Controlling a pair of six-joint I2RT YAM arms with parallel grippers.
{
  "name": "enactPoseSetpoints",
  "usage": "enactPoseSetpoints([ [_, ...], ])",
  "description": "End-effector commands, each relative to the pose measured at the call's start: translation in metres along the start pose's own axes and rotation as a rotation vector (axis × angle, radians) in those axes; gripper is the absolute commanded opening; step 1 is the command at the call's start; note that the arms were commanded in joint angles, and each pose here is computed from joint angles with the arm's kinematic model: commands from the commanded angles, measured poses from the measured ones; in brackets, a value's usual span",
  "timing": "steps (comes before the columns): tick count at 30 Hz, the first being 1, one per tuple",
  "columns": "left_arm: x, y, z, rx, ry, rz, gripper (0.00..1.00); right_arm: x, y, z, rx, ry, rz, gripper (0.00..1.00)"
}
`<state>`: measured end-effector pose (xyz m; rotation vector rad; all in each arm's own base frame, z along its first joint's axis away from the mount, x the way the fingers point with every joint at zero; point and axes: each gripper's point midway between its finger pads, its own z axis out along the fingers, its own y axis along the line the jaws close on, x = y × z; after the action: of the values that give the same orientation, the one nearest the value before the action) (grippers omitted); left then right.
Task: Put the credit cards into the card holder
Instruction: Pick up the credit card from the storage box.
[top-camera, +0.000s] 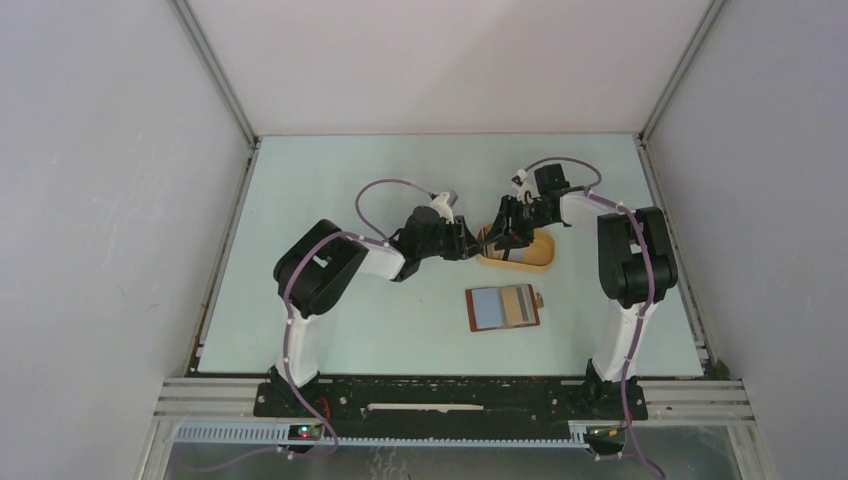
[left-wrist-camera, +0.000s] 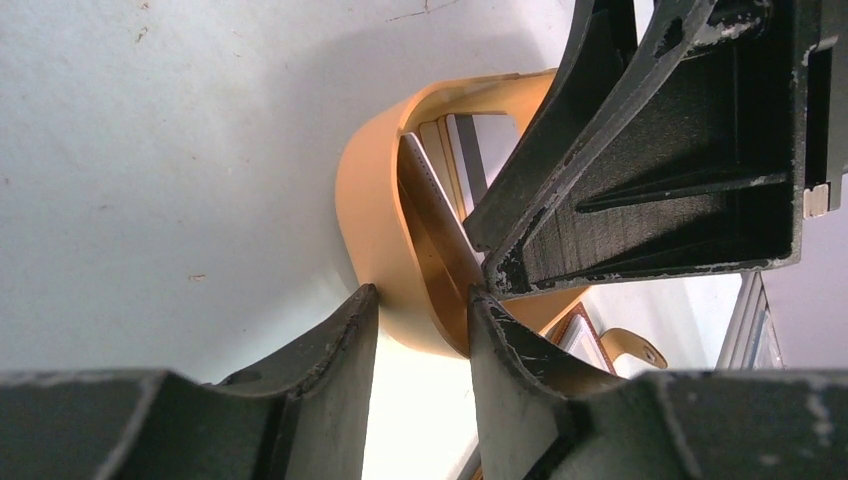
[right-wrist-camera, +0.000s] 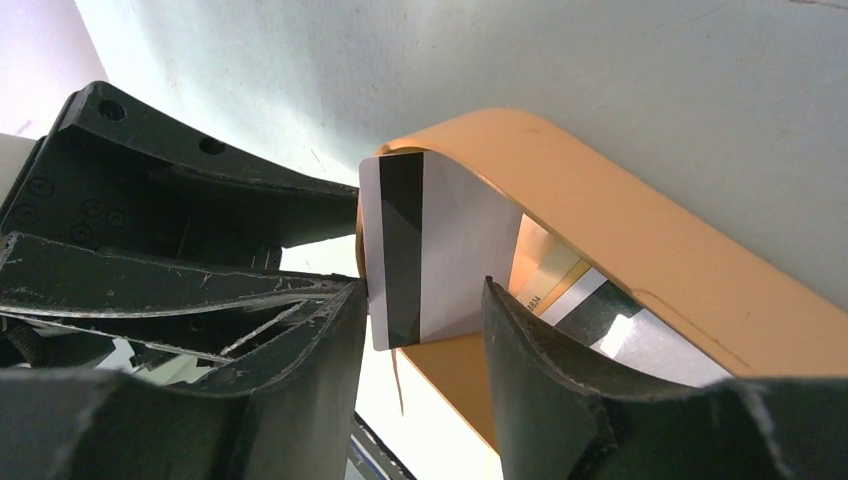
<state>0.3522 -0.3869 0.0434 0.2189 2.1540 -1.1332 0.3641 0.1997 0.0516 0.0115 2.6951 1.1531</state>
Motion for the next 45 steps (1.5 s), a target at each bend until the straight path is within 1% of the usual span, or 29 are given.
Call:
enactPoseSetpoints([
  [1, -0.005, -0.018, 0.011, 0.074, 0.014, 0.011, 0.44, -0.008, 0.005, 0.001, 0.028, -0.017, -0.061, 0.56],
  [8, -0.004, -0.024, 0.014, 0.103, 0.029, 0.014, 0.49, -0.008, 0.003, -0.002, -0.014, -0.004, -0.019, 0.62],
  [17, -0.001, -0.032, 0.017, 0.132, 0.043, 0.025, 0.52, -0.013, 0.0, -0.008, -0.108, -0.012, 0.111, 0.63],
  [20, -0.001, -0.035, 0.018, 0.14, 0.048, 0.028, 0.52, -0.015, -0.003, -0.01, -0.097, -0.022, 0.125, 0.63],
  [24, 0.001, -0.04, 0.02, 0.151, 0.055, 0.043, 0.52, -0.016, -0.01, -0.009, -0.051, -0.04, 0.132, 0.61],
  [28, 0.001, -0.041, 0.022, 0.152, 0.065, 0.05, 0.54, -0.013, -0.022, -0.008, 0.032, -0.044, 0.112, 0.55],
  [31, 0.0, -0.042, 0.023, 0.149, 0.068, 0.055, 0.55, -0.012, -0.025, -0.006, 0.09, -0.04, 0.07, 0.53],
  [32, 0.0, -0.042, 0.024, 0.146, 0.07, 0.056, 0.56, -0.011, -0.024, -0.005, 0.103, -0.038, 0.051, 0.49],
  [40, -0.001, -0.038, 0.027, 0.12, 0.073, 0.057, 0.58, -0.015, -0.02, -0.012, 0.163, -0.06, -0.035, 0.4],
  [43, -0.001, -0.036, 0.028, 0.106, 0.08, 0.055, 0.6, -0.015, -0.022, -0.015, 0.172, -0.06, -0.053, 0.4],
  [45, -0.002, -0.035, 0.03, 0.1, 0.081, 0.056, 0.61, -0.014, -0.02, -0.015, 0.162, -0.052, -0.063, 0.42],
])
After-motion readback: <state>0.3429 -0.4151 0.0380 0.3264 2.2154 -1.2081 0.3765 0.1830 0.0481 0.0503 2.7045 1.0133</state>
